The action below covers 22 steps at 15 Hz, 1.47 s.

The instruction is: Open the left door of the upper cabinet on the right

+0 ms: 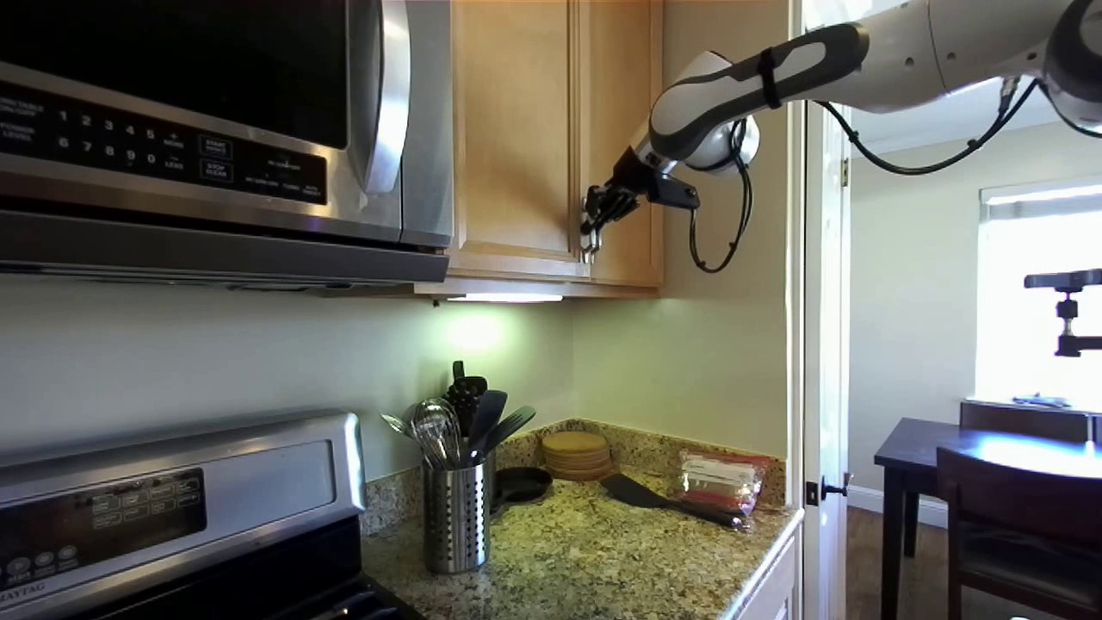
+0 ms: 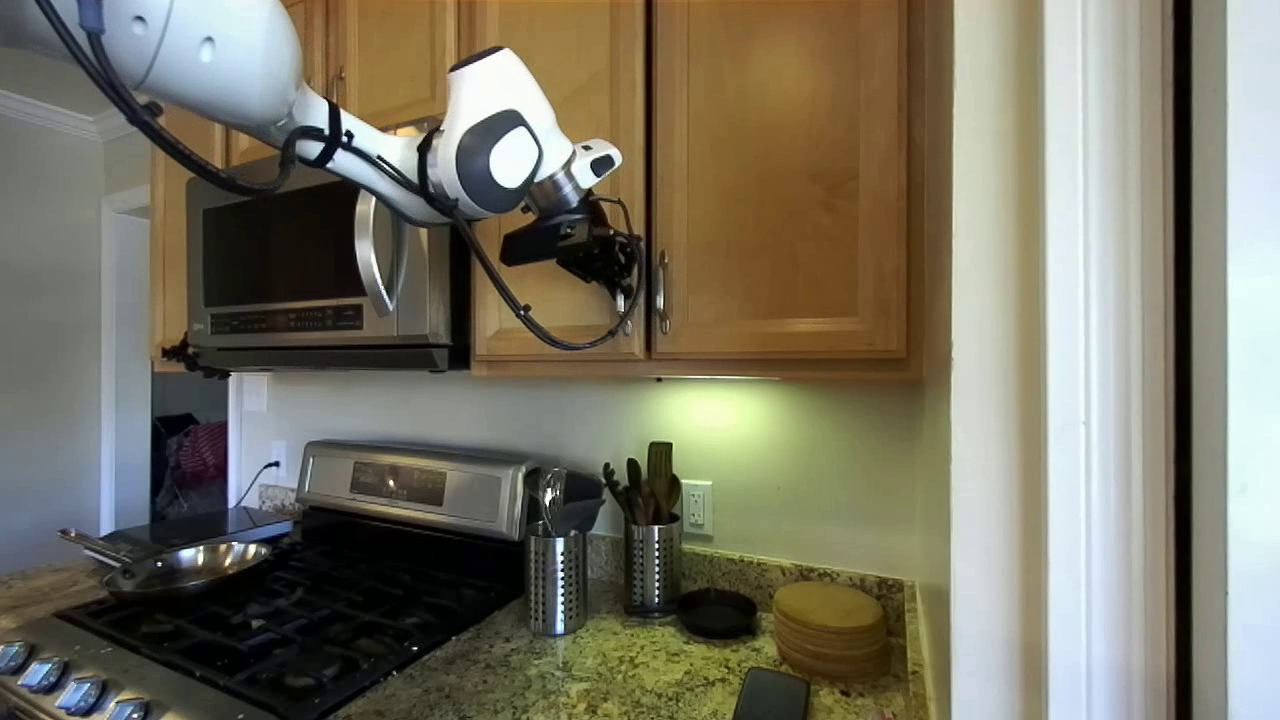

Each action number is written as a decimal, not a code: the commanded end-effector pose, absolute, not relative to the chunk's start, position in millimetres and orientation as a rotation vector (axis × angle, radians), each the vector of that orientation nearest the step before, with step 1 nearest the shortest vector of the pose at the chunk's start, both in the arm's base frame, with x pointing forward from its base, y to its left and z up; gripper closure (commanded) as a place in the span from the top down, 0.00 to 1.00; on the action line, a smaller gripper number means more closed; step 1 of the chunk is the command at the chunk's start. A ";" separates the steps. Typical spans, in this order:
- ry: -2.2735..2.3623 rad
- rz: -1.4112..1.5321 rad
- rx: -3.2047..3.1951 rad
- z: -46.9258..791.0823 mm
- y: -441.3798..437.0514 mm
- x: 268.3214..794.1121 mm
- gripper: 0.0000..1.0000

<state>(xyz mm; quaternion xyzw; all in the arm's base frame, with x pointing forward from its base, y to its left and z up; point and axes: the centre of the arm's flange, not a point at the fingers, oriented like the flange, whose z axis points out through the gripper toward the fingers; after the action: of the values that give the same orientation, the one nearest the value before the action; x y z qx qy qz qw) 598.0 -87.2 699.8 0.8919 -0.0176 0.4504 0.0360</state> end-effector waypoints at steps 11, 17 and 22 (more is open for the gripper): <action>-0.085 1.389 2.642 702.9 -1.3 498.0 0.10; 0.036 1.431 2.626 719.2 33.1 467.7 0.10; 0.068 1.401 2.634 725.8 59.2 441.7 0.10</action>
<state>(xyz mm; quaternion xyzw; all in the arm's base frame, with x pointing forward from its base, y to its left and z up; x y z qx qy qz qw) 462.3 -8.3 702.4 0.8933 -0.0445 0.4396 0.0828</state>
